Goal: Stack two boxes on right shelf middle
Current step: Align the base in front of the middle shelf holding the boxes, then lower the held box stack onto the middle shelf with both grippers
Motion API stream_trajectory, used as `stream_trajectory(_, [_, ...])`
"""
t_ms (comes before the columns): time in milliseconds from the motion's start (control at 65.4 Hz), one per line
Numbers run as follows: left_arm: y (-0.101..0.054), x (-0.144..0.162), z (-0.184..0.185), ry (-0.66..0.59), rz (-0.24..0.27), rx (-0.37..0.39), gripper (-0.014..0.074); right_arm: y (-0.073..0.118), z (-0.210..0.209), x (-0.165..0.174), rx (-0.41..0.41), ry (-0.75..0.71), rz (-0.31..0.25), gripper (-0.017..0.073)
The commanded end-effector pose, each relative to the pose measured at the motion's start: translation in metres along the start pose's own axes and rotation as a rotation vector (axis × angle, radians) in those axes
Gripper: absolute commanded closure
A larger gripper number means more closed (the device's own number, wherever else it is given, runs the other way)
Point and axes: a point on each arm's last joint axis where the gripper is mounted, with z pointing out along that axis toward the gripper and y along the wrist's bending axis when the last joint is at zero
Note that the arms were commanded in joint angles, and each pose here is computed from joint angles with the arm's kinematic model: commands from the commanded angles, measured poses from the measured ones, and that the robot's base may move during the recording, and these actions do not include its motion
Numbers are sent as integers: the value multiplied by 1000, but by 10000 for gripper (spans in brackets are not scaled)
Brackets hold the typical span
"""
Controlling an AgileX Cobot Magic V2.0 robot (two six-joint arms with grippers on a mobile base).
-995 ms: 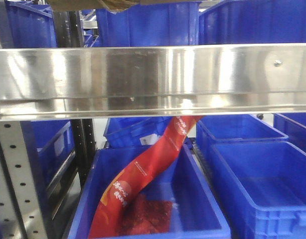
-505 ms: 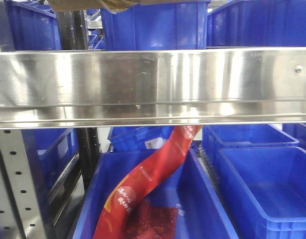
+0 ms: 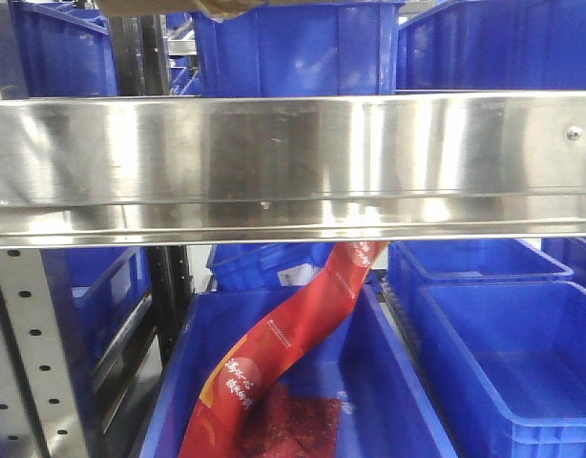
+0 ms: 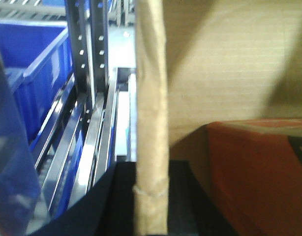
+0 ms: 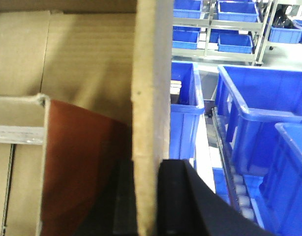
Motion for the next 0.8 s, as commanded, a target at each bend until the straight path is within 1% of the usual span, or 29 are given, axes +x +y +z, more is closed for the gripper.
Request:
stream_trajectory(0, [1,-9,-3,-69,18,10,705,-2,-11,-17,-27,-112,-14,727])
stream_trajectory(138, [1,-9,-3,-69,18,10,705,-1,-9,-16,-26,-106,-15,727])
stream_trajectory(168, [1,-8,-3,-60,11,11,705,-2,-9,-15,-24,-101,-13,727])
stream_trajectory(199, [1,-6,-3,-39,-6,14,705,-2,-7,-13,-15,-82,-4,727])
stream_trajectory(230, [1,-4,-3,-6,-32,17,705,-4,-6,-8,12,-31,19,727])
stream_trajectory(260, [0,0,-3,30,-61,23,705,-6,-6,-2,38,26,61,727])
stream_trajectory(291, [0,3,-2,69,-81,26,705,-9,-5,6,80,111,127,727])
stream_trajectory(306, [0,5,-2,81,-82,26,705,-11,-5,9,98,135,140,727])
stream_trajectory(337, [0,8,-2,111,-84,22,705,-13,-4,15,134,189,148,727])
stream_trajectory(444, [-2,15,0,185,-54,21,705,-15,-1,25,183,275,144,727])
stream_trajectory(505, [-3,20,2,222,-27,30,705,-13,1,30,177,309,167,727])
stream_trajectory(566, [-4,24,4,253,-7,34,705,-10,6,35,162,341,176,727])
stream_trajectory(719, [-4,33,10,308,-5,22,705,-8,18,45,171,378,163,727])
stream_trajectory(780, [-5,36,13,319,-3,18,702,-7,19,46,169,385,142,727])
